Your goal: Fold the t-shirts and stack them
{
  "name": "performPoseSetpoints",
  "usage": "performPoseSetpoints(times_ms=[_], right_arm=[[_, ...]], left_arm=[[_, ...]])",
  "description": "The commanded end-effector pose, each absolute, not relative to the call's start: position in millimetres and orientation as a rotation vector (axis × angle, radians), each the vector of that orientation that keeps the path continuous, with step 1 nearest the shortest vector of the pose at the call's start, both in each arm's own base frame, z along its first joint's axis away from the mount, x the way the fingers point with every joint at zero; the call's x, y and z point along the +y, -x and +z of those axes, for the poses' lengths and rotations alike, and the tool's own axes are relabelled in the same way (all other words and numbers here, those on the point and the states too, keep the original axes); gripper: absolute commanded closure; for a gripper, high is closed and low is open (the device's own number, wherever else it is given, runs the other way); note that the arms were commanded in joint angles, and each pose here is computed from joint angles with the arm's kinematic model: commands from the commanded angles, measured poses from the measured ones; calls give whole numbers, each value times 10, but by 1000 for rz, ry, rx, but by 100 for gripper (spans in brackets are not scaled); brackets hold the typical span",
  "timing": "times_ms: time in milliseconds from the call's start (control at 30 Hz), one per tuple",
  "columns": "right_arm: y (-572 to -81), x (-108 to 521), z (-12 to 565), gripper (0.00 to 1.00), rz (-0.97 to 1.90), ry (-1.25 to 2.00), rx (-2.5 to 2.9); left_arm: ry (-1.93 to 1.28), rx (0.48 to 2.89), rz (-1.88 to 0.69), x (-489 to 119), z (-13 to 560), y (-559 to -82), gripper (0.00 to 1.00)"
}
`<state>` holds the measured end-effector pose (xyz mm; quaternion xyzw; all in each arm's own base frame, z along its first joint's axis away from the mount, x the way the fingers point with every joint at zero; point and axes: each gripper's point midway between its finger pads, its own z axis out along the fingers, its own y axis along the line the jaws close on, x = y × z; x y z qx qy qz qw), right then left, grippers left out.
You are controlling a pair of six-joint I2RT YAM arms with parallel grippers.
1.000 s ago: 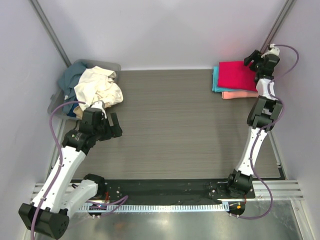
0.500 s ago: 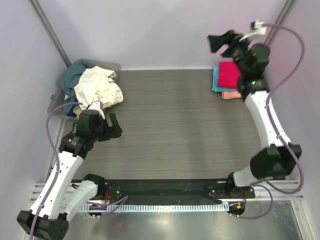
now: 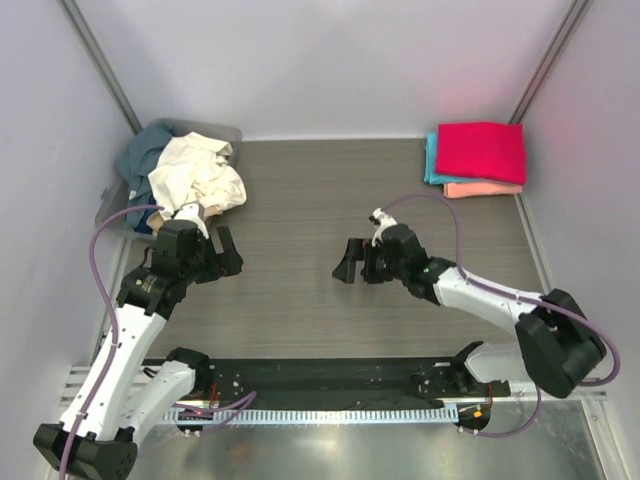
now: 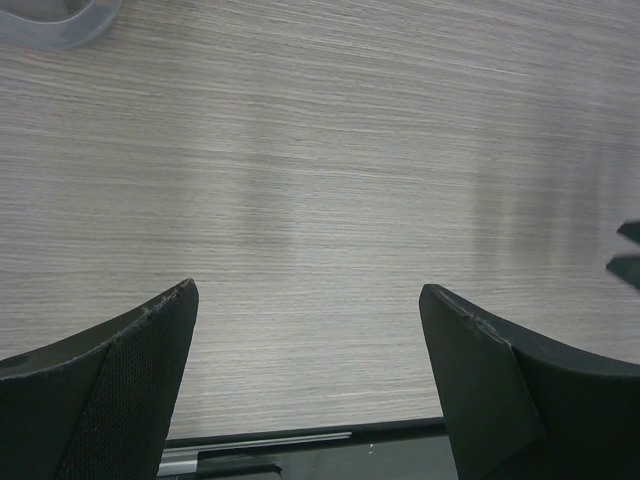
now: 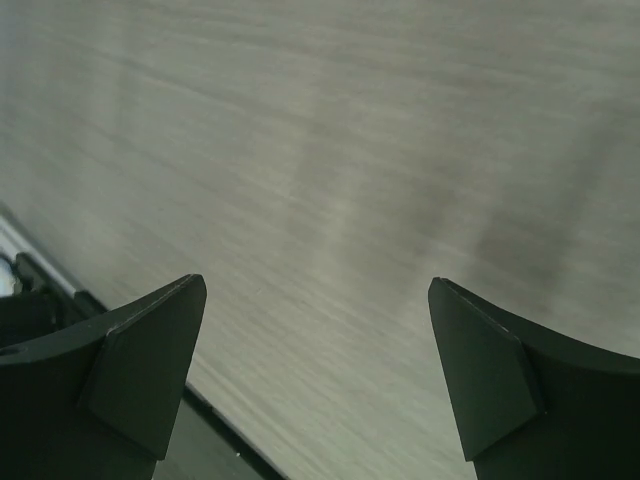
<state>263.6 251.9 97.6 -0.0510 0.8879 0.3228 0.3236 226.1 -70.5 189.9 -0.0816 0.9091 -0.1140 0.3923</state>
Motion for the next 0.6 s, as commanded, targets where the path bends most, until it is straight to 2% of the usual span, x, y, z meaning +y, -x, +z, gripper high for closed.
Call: performPoseSetpoints(times_ms=[0,167,567], right_arm=[[-2557,2588,1266,0,951,90,2177],[-2383,2532,1154,0,991,86,2169],[-2329,2421,1095,0,935,115,2159]], left_arm=[[227,2254,-269,-660,2003,-2311,7],[247,2229,-242,-601,2038,-2305,8],[296,2204,-177,-476,2073,-2295,7]])
